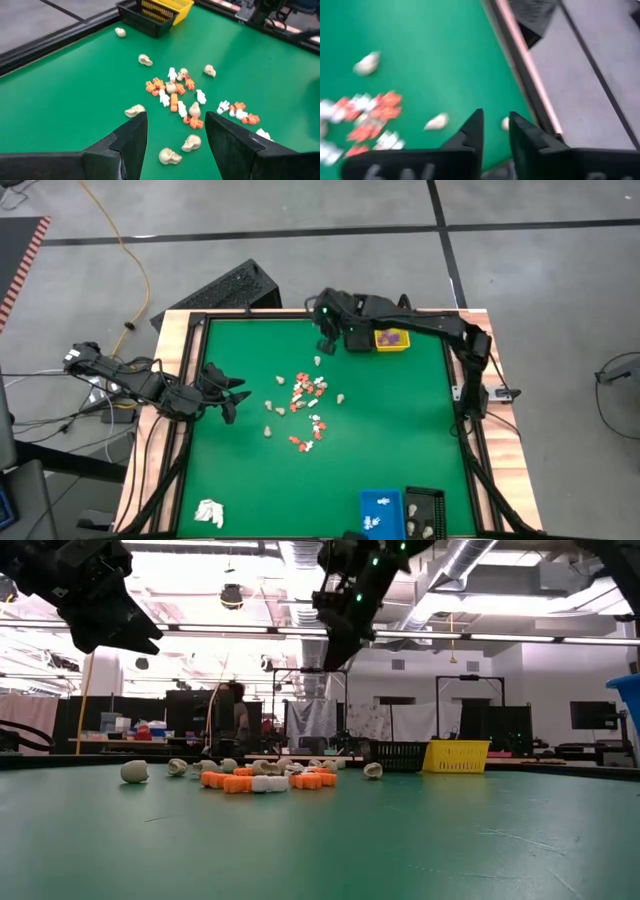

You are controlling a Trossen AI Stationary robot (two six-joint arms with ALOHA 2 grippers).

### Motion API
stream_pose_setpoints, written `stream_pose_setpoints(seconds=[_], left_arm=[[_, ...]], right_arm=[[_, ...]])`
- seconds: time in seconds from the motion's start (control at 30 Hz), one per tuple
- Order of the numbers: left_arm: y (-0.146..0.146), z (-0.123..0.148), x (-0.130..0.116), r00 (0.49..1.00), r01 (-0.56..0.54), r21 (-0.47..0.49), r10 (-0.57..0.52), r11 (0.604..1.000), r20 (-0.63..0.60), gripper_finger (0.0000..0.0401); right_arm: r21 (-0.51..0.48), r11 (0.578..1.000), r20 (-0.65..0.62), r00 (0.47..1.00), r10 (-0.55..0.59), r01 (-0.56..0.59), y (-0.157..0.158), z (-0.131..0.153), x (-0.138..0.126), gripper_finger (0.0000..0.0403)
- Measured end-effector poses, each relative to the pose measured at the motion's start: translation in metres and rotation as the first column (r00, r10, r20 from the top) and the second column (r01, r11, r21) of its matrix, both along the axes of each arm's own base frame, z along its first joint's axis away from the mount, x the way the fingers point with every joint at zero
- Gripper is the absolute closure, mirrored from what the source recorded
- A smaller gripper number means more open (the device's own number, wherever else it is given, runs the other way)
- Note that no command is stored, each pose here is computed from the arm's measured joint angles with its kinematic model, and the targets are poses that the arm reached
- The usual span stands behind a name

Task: Sort Halloween decoration
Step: Put the white skull toy into the bottom black basket

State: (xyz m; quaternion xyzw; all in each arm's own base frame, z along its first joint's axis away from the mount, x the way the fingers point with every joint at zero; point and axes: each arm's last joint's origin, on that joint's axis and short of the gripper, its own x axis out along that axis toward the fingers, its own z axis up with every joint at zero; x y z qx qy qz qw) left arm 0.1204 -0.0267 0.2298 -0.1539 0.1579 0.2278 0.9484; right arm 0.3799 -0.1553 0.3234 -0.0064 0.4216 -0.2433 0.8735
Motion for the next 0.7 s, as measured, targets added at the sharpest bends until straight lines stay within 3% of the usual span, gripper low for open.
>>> stream_pose_setpoints(seconds=[0.17, 0.3, 0.37, 0.5, 0.7], left_arm=[[0.0, 0.004, 0.001, 0.999, -0.025, 0.019, 0.024, 1.0, 0.044, 0.0212], [0.004, 0.023, 0.01, 0.987, 0.027, 0.116, -0.044, 0.993, 0.153, 0.0216], [0.011, 0.032, 0.015, 0.976, 0.022, 0.145, -0.053, 0.989, 0.212, 0.0226], [0.036, 0.03, 0.024, 0.984, -0.077, 0.203, 0.042, 0.976, 0.173, 0.027], [0.08, 0.029, 0.045, 0.975, -0.039, 0.196, -0.006, 0.98, 0.224, 0.0385]], right_arm=[[0.062, 0.984, 0.105, 0.979, -0.176, 0.17, -0.038, -0.019, 0.007, 0.0228], [0.126, 0.978, 0.069, 0.982, -0.174, 0.165, -0.047, -0.021, 0.002, 0.0212], [0.126, 0.982, 0.106, 0.982, -0.156, 0.143, -0.041, 0.005, -0.006, 0.0219], [0.091, 0.991, 0.184, 0.977, -0.112, 0.096, -0.017, 0.064, -0.033, 0.0241], [0.039, 0.997, 0.329, 0.942, -0.072, 0.063, 0.028, 0.12, -0.07, 0.0272]])
